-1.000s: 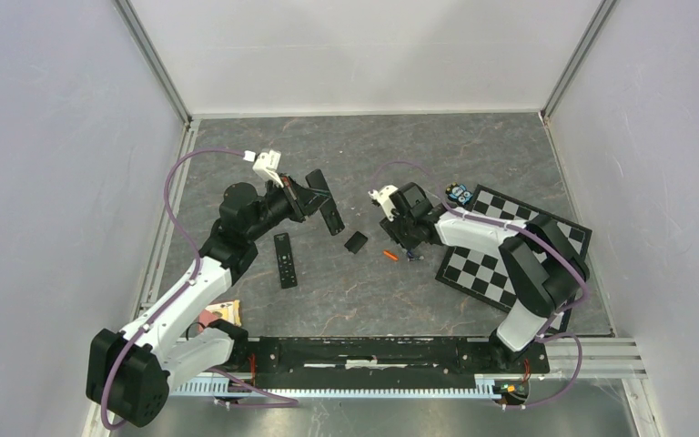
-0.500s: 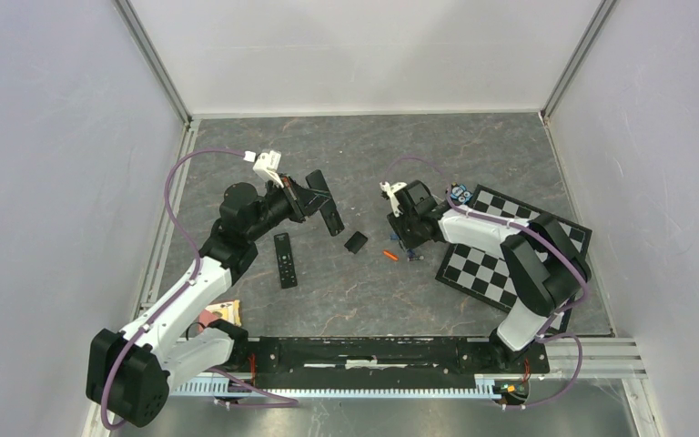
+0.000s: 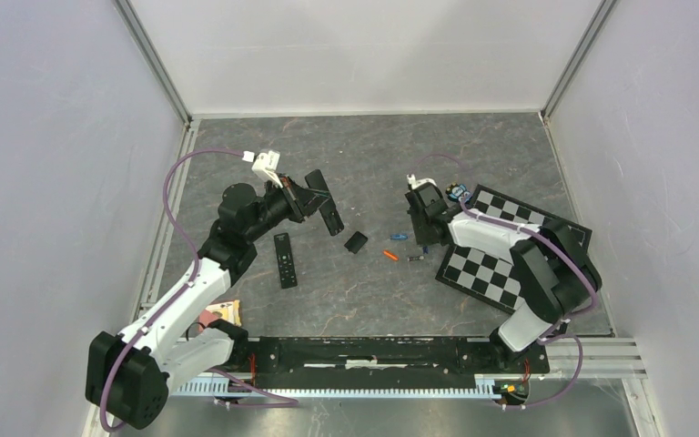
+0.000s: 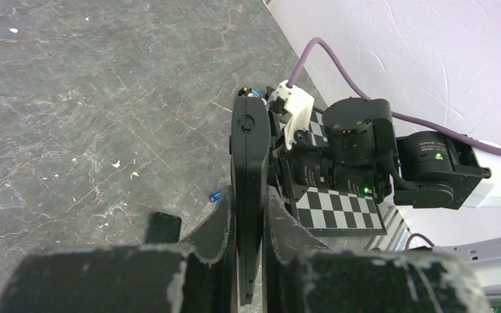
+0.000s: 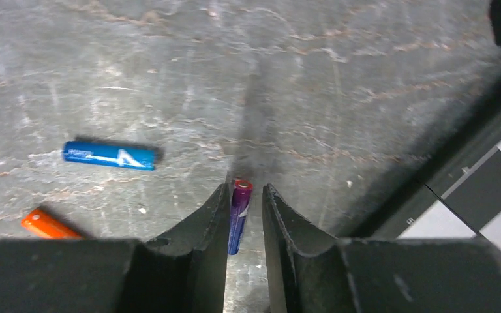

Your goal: Load the batteries into the remote control

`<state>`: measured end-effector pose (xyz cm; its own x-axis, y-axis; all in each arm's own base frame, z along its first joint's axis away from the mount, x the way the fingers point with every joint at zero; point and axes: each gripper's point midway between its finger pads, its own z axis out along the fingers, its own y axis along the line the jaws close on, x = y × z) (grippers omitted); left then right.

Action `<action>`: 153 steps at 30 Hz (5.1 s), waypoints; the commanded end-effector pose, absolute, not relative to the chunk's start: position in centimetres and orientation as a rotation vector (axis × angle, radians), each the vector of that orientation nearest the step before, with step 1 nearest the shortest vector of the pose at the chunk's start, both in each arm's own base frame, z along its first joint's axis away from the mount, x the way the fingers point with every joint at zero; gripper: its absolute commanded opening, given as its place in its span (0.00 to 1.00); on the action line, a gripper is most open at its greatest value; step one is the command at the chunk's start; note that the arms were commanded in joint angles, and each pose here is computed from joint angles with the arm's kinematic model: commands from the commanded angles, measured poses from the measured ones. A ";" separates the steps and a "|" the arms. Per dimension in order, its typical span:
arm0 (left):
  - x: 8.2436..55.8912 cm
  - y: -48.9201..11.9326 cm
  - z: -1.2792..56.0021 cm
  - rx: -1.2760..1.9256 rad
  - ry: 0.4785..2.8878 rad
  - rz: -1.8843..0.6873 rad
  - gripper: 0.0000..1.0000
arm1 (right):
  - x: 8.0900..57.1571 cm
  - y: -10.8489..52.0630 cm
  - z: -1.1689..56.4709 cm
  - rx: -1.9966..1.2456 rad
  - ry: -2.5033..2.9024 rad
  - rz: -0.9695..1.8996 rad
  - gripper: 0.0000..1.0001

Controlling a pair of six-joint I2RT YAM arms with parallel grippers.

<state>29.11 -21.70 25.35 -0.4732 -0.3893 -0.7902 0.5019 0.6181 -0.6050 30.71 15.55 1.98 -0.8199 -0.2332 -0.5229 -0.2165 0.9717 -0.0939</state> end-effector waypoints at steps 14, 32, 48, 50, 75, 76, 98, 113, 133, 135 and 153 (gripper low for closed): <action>29.8 -20.5 27.5 0.059 1.717 -0.971 0.02 | 32.9 21.6 7.6 -1.059 2.133 0.278 0.51; 30.3 -19.6 27.8 0.009 1.720 -0.918 0.02 | 33.4 23.1 3.6 -1.427 2.143 0.225 0.52; 30.3 -19.7 27.4 0.011 1.730 -0.923 0.02 | 35.2 22.2 2.6 -1.200 2.200 0.122 0.13; 30.3 -19.8 27.2 0.009 1.730 -0.930 0.02 | 35.5 22.5 3.6 -1.089 2.191 0.148 0.10; 28.2 -25.9 30.5 0.074 1.566 -1.536 0.02 | 25.6 27.5 30.7 -0.406 1.506 0.994 0.13; 28.0 -26.0 30.7 0.070 1.557 -1.569 0.02 | 25.1 27.6 31.3 -0.415 1.482 1.009 0.13; 26.8 -26.7 33.1 0.002 1.476 -1.805 0.02 | 23.8 31.2 32.7 -0.541 1.443 0.947 0.16; 26.5 -26.6 34.2 0.000 1.448 -1.845 0.02 | 23.4 31.4 31.1 -0.580 1.506 0.915 0.30; 26.8 -26.7 33.7 0.026 1.439 -1.808 0.02 | 23.2 31.4 33.9 -0.536 1.504 0.958 0.55; 26.8 -26.6 33.7 0.032 1.432 -1.800 0.02 | 23.0 31.2 34.5 -0.523 1.511 0.970 0.60; 28.5 -25.9 34.1 -0.050 1.333 -1.764 0.02 | 23.6 29.4 32.9 0.236 1.640 1.362 0.98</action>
<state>28.39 -26.50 32.17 -0.6535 -0.6079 -0.4510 0.5651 0.0046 -0.8250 23.20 28.57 33.98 -0.4330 0.5575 -0.7083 -0.5198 0.4875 0.7015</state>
